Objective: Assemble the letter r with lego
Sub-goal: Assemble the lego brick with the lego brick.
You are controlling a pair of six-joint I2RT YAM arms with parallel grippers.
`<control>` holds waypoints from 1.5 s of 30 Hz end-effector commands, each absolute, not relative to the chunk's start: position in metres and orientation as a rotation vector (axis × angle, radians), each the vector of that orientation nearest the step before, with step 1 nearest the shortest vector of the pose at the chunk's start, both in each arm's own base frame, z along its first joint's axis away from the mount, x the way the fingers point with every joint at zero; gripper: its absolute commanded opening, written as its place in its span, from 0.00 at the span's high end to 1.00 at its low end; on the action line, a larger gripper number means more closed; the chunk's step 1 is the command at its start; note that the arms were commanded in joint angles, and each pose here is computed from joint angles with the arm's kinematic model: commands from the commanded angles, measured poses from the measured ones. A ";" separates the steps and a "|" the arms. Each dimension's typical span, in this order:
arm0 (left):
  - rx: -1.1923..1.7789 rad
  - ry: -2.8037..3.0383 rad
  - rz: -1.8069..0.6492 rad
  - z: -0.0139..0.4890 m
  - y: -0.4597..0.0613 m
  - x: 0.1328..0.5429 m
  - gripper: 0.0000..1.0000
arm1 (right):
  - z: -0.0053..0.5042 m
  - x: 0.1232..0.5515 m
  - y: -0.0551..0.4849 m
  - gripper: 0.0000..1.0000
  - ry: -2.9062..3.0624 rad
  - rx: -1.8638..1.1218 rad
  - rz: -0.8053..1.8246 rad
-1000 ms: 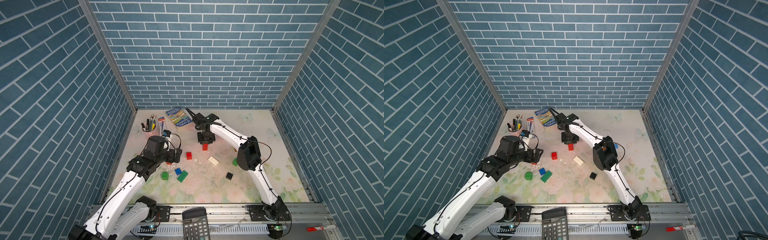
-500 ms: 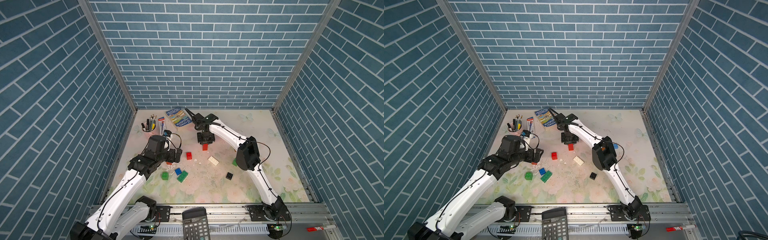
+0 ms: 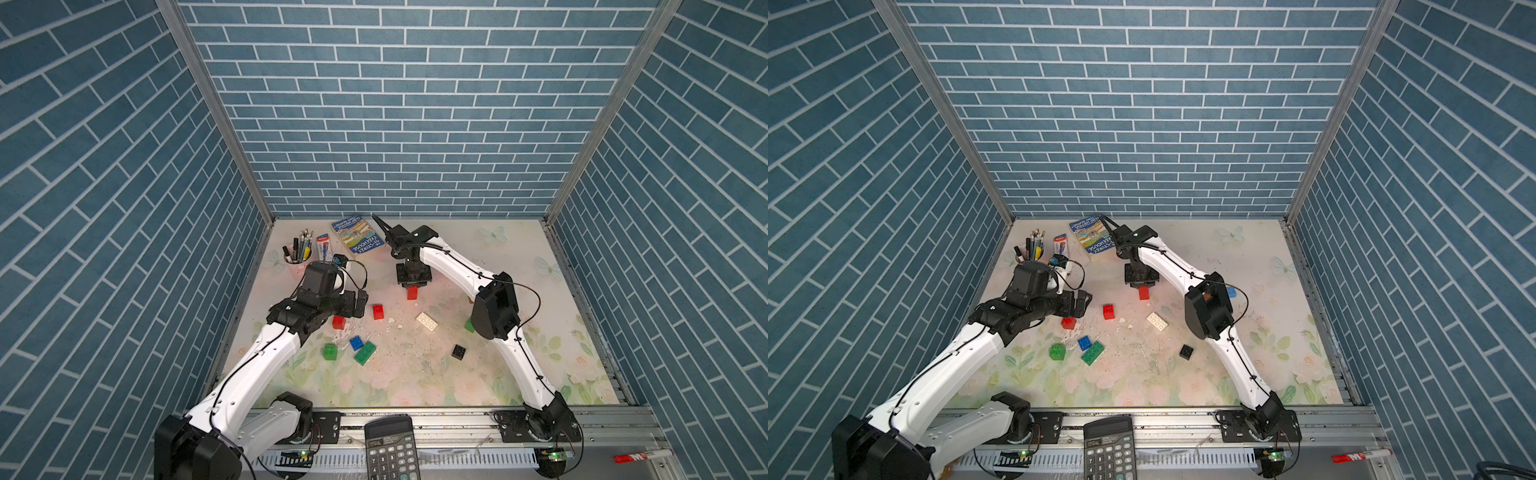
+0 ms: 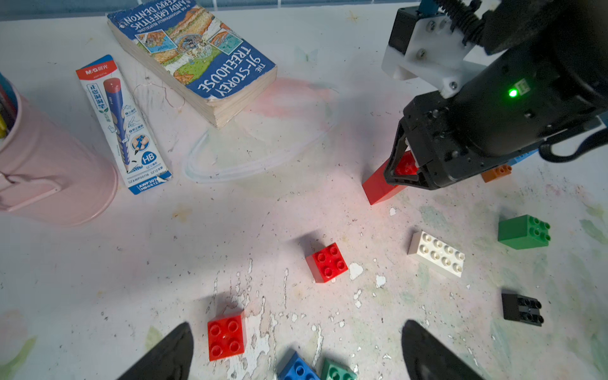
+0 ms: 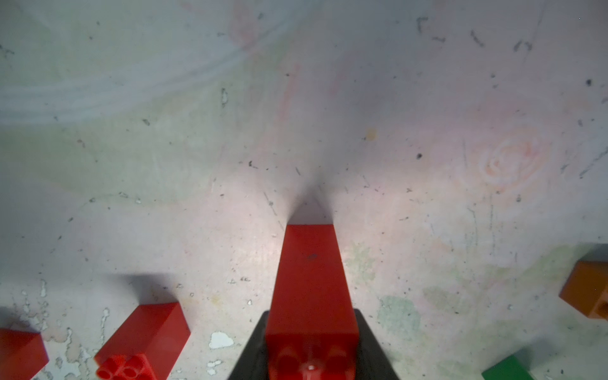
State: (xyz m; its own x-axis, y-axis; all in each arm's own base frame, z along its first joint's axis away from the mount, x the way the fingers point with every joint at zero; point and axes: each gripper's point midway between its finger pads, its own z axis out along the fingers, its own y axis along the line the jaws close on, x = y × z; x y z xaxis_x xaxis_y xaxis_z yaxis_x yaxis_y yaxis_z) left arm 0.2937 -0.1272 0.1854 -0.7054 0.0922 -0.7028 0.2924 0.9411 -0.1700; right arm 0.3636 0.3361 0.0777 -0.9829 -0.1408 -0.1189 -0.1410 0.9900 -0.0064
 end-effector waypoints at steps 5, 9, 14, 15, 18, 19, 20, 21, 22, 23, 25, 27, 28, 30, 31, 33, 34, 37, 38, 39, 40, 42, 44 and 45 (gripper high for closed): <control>0.267 2.280 -0.394 0.205 -0.140 0.318 0.00 | 0.072 0.380 0.275 0.89 3.055 -0.144 -0.219; 0.264 2.273 -0.416 0.208 -0.146 0.328 0.00 | 0.074 0.386 0.271 0.87 3.059 -0.133 -0.187; 0.262 2.274 -0.431 0.209 -0.152 0.338 0.01 | 0.075 0.392 0.271 0.78 3.060 -0.141 -0.147; 0.261 2.273 -0.432 0.210 -0.152 0.340 0.00 | 0.077 0.393 0.272 0.74 3.056 -0.147 -0.136; 0.258 2.272 -0.436 0.211 -0.154 0.343 0.00 | 0.084 0.397 0.274 0.61 3.035 -0.159 -0.102; 0.257 2.272 -0.439 0.212 -0.155 0.344 0.00 | 0.088 0.399 0.274 0.57 3.025 -0.156 -0.085; 0.255 2.272 -0.444 0.212 -0.156 0.345 0.00 | 0.092 0.400 0.276 0.53 3.016 -0.158 -0.066; 0.251 2.271 -0.453 0.213 -0.157 0.346 0.01 | 0.098 0.401 0.277 0.48 3.003 -0.159 -0.045; 0.251 2.271 -0.462 0.213 -0.158 0.346 0.00 | 0.104 0.403 0.277 0.45 2.991 -0.159 -0.030; 0.244 2.269 -0.470 0.214 -0.159 0.347 0.00 | 0.111 0.404 0.277 0.42 2.974 -0.156 -0.015; 0.238 2.270 -0.480 0.213 -0.160 0.348 0.00 | 0.124 0.407 0.276 0.38 2.948 -0.150 0.012; 0.235 2.271 -0.488 0.213 -0.162 0.349 0.01 | 0.136 0.409 0.272 0.37 2.927 -0.142 0.035; 0.235 2.272 -0.489 0.213 -0.162 0.349 0.00 | 0.141 0.409 0.270 0.36 2.921 -0.134 0.037; 0.238 2.273 -0.496 0.214 -0.163 0.349 0.00 | 0.152 0.409 0.261 0.36 2.908 -0.123 0.037; 0.243 2.271 -0.501 0.215 -0.164 0.348 0.00 | 0.156 0.409 0.257 0.36 2.901 -0.117 0.032; 0.260 2.268 -0.515 0.216 -0.169 0.348 0.00 | 0.164 0.407 0.244 0.36 2.886 -0.107 0.003; 0.268 2.264 -0.524 0.217 -0.171 0.348 0.01 | 0.166 0.406 0.238 0.36 2.882 -0.105 -0.008; 0.320 2.255 -0.543 0.220 -0.188 0.346 0.00 | 0.170 0.397 0.211 0.37 2.883 -0.062 -0.043; 0.341 2.253 -0.552 0.221 -0.195 0.346 0.00 | 0.167 0.393 0.201 0.37 2.891 -0.042 -0.050; 0.363 2.248 -0.561 0.222 -0.204 0.345 0.01 | 0.165 0.388 0.192 0.38 2.900 -0.021 -0.049; 0.386 2.246 -0.567 0.222 -0.212 0.344 0.01 | 0.162 0.383 0.186 0.38 2.906 -0.002 -0.037; 0.425 2.238 -0.576 0.222 -0.230 0.342 0.00 | 0.155 0.371 0.170 0.38 2.920 0.049 -0.023; 0.462 2.230 -0.598 0.222 -0.248 0.340 0.01 | 0.145 0.358 0.157 0.39 2.940 0.079 -0.029; 0.476 2.227 -0.607 0.222 -0.257 0.340 0.00 | 0.140 0.351 0.150 0.40 2.951 0.092 -0.038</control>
